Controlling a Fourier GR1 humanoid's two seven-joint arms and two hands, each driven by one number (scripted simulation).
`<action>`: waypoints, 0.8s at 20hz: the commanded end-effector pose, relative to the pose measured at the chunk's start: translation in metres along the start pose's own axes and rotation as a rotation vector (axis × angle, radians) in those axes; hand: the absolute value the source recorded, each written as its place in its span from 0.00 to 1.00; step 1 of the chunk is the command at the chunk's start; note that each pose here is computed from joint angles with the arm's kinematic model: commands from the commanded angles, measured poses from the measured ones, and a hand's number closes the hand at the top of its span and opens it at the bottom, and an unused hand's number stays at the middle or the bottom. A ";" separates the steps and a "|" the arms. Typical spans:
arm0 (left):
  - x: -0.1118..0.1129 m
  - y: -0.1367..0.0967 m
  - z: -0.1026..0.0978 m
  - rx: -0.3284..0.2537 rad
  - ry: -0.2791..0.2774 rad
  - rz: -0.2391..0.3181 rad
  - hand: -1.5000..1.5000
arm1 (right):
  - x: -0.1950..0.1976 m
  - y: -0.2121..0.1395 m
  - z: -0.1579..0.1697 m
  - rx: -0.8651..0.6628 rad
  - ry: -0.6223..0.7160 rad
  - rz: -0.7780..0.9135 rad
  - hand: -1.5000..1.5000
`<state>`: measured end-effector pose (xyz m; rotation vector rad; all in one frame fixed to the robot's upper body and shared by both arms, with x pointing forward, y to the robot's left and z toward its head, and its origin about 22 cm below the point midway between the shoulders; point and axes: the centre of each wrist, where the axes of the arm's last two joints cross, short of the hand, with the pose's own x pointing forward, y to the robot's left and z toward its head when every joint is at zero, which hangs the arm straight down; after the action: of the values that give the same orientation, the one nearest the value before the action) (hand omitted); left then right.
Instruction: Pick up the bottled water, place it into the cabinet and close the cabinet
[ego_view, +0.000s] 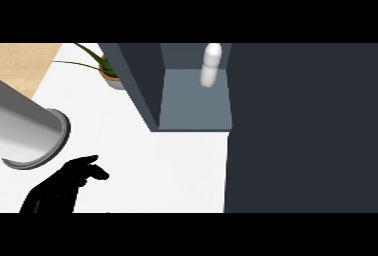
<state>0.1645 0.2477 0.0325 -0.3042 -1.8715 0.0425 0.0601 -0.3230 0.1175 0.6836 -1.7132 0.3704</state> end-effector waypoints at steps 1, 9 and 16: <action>0.018 0.023 0.003 0.015 -0.017 -0.023 0.00 | 0.050 0.045 -0.030 0.175 0.006 0.211 1.00; 0.039 0.050 0.015 0.038 -0.010 -0.046 0.00 | 0.044 0.050 -0.044 0.278 0.004 0.184 1.00; 0.053 0.059 0.019 0.029 0.003 -0.016 0.00 | 0.040 0.047 -0.065 0.396 0.017 0.207 1.00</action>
<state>0.1467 0.3121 0.0601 -0.2500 -1.8742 0.0570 0.0907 -0.2860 0.1157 0.9167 -1.6200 0.5514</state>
